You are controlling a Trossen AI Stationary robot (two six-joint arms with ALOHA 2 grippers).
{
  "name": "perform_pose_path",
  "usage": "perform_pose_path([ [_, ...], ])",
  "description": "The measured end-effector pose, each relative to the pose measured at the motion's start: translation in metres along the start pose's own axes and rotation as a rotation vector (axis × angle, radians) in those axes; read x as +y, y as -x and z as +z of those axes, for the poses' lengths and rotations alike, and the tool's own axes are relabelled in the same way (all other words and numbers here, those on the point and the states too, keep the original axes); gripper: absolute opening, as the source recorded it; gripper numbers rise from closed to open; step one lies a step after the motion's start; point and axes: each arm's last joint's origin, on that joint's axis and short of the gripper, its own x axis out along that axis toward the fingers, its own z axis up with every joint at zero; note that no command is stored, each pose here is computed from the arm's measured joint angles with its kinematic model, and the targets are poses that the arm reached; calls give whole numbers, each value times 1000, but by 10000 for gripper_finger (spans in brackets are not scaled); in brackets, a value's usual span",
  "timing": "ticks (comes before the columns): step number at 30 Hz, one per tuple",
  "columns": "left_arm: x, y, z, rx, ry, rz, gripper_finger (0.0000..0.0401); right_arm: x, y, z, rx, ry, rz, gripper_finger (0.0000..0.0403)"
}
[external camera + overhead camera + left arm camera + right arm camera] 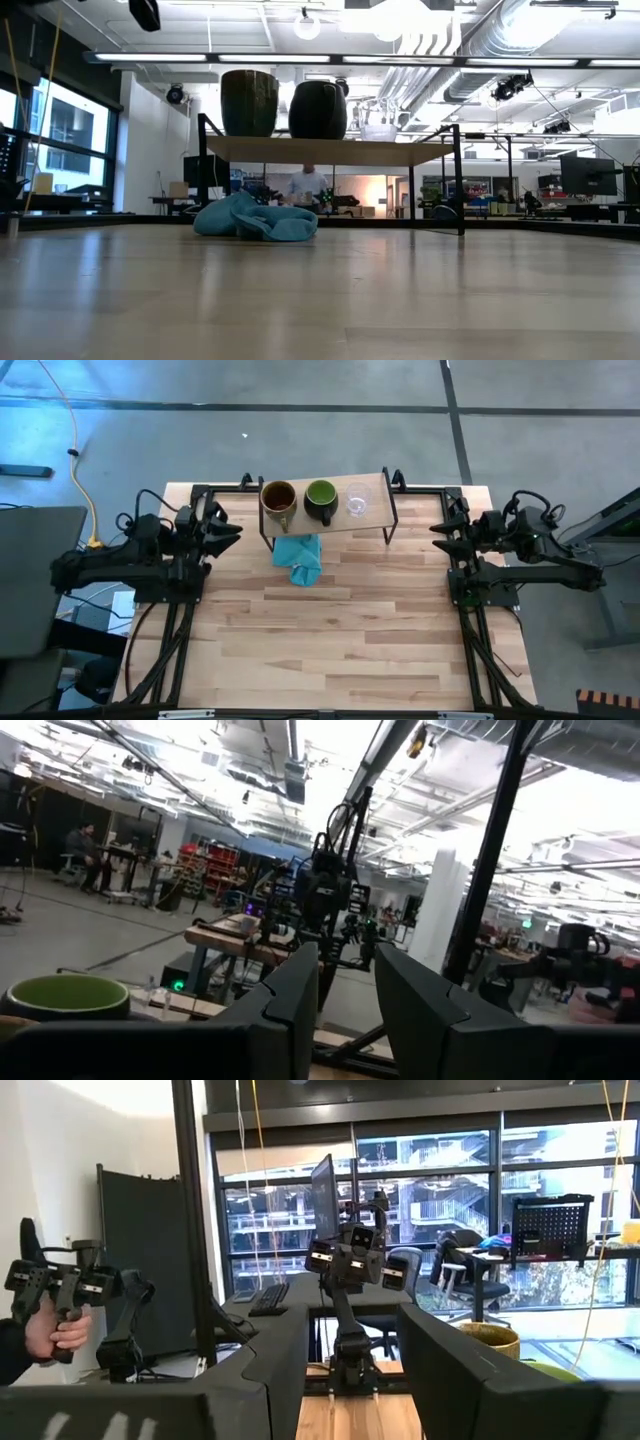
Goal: Stack small to large cups/mugs on shelf
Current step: Return to Home Position
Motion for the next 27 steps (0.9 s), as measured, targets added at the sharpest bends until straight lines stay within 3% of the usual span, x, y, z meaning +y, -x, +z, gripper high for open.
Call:
perform_pose_path([
  [8,-5,0,-3,18,-18,-12,90,0,0,-1,6,-4,0,144],
  [15,-3,0,-12,118,9,-11,90,0,4,-4,44,0,-3,144],
  [27,-9,20,3,4,-33,-21,90,6,31,3,-19,19,4,144],
])
